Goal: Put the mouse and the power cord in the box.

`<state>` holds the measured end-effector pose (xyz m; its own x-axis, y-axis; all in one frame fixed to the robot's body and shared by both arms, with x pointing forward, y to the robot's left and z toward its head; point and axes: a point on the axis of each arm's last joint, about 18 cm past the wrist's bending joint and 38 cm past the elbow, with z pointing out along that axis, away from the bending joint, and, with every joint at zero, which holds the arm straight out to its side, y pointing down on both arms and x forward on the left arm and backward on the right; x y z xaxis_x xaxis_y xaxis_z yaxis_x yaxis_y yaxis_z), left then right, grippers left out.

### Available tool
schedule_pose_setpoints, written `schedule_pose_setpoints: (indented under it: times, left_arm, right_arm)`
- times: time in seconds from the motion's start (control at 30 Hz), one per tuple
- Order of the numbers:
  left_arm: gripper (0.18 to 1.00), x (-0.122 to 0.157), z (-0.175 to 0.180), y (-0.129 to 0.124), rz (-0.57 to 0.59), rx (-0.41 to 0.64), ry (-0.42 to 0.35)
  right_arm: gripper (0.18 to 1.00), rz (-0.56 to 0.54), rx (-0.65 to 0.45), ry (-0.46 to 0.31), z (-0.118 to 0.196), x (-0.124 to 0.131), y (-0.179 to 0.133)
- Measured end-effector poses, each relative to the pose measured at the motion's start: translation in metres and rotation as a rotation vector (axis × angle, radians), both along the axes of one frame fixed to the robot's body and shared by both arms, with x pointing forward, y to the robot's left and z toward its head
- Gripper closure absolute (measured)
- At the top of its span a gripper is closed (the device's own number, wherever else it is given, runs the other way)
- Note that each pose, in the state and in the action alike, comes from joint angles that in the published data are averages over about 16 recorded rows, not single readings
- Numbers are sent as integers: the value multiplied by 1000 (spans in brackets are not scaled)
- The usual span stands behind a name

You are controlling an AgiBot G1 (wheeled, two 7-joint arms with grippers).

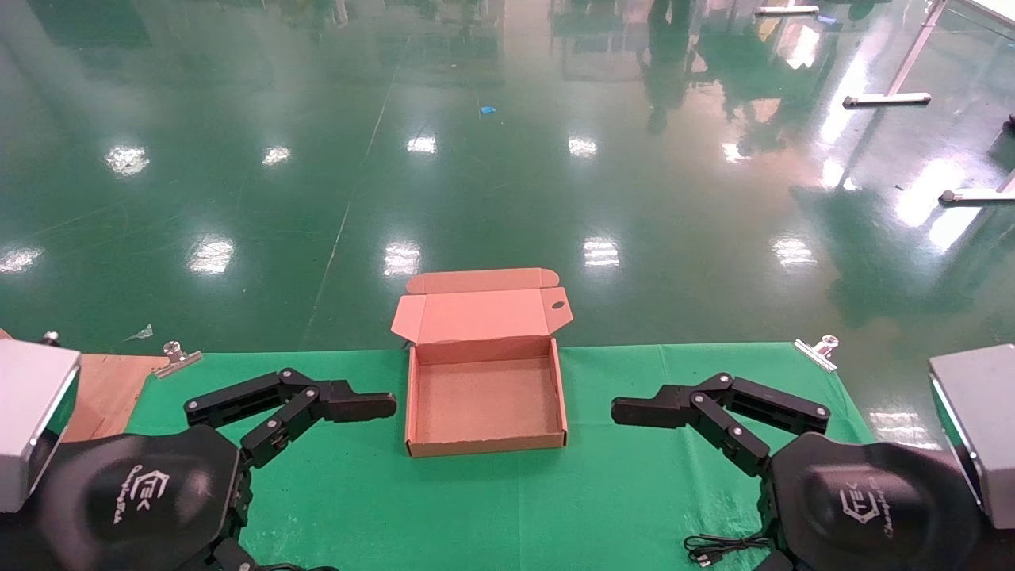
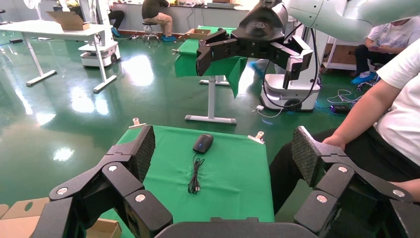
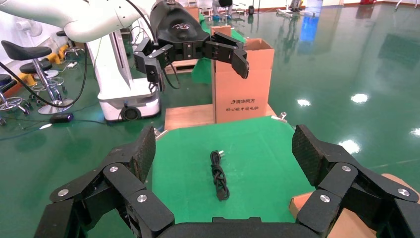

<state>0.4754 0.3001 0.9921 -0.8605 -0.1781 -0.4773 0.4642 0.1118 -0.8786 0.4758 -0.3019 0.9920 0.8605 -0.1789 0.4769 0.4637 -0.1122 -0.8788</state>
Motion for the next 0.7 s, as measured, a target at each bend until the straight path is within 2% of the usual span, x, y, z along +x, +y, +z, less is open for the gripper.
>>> schedule_pose_setpoints:
  times: [0.7]
  left_arm:
    - [184,0,0,0,0,0,0]
  right_arm:
    - [178,0,0,0,0,0,0]
